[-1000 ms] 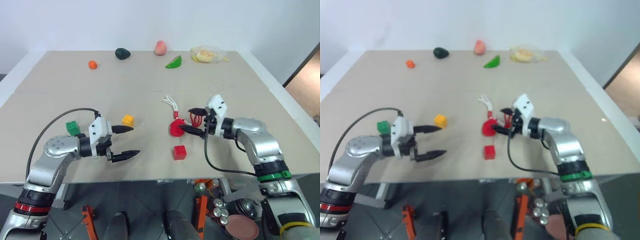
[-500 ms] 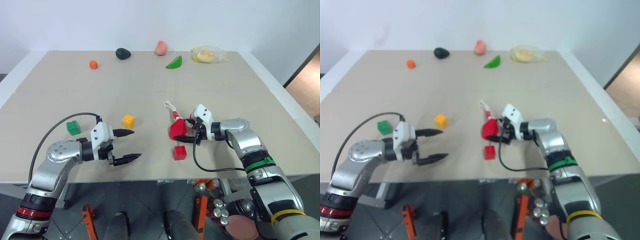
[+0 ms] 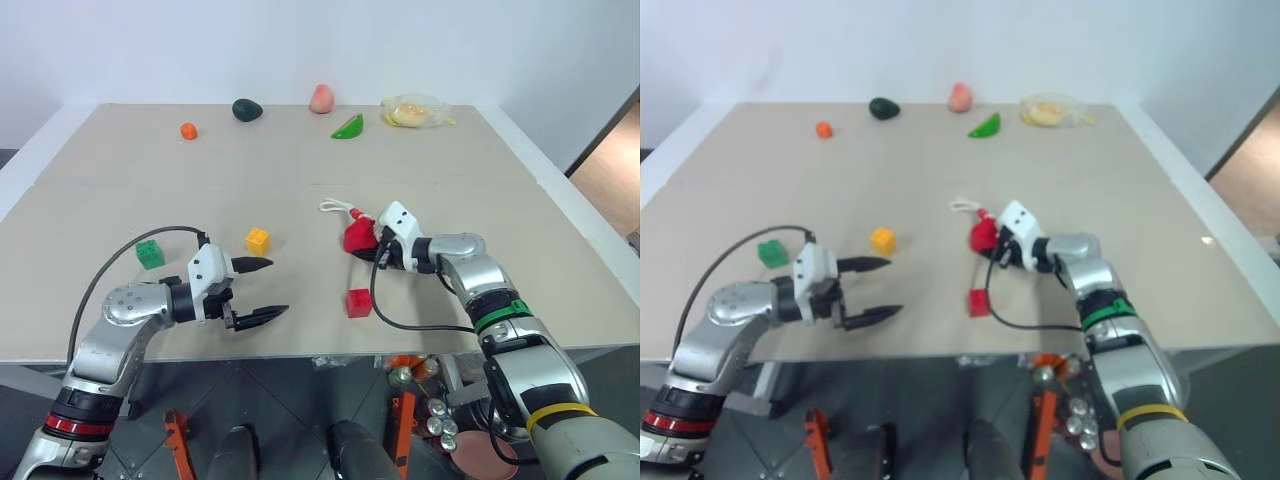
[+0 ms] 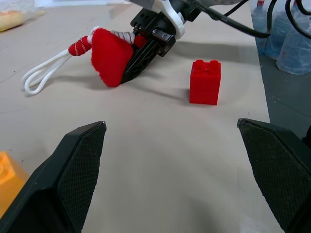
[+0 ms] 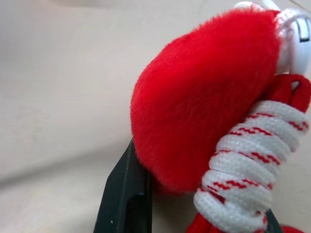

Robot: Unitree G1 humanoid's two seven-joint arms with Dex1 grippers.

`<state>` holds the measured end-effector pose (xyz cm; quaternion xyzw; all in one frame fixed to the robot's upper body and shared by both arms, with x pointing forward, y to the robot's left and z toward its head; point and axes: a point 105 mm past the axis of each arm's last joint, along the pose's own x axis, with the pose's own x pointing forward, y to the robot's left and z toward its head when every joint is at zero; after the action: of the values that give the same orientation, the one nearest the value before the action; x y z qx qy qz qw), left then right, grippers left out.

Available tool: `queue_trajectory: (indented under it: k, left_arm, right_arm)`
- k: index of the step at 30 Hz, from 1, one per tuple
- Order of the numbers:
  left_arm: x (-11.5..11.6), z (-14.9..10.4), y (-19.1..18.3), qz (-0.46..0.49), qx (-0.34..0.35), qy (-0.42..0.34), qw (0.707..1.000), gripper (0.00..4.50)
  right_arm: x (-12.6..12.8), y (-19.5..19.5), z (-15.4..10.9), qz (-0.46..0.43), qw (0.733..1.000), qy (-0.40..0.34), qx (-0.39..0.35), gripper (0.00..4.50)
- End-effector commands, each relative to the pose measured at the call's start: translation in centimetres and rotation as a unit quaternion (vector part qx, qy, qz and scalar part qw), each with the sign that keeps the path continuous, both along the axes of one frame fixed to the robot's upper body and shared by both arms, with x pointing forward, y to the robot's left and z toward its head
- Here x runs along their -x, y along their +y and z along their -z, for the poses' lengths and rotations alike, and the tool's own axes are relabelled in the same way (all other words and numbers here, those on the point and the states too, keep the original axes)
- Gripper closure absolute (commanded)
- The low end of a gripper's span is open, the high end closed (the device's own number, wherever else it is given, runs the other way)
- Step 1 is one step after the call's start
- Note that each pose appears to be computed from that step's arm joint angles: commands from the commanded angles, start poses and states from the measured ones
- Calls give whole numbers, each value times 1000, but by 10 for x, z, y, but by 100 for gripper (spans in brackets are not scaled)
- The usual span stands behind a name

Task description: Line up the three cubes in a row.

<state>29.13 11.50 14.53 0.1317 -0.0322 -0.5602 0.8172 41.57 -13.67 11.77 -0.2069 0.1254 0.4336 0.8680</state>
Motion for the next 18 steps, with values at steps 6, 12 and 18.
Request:
queue_trajectory:
  k: [6,12,18]
  left_arm:
    - [-2,-7,-14,24,1,-27,999,0]
    - [0,-8,-21,38,7,-27,999,0]
    - [-1,-10,-25,41,18,-24,999,0]
  right_arm:
    - [-6,-63,-25,111,992,-50,-18,330]
    - [-8,-172,-45,347,928,-133,35,330]
    - [16,-248,-33,518,841,-142,66,305]
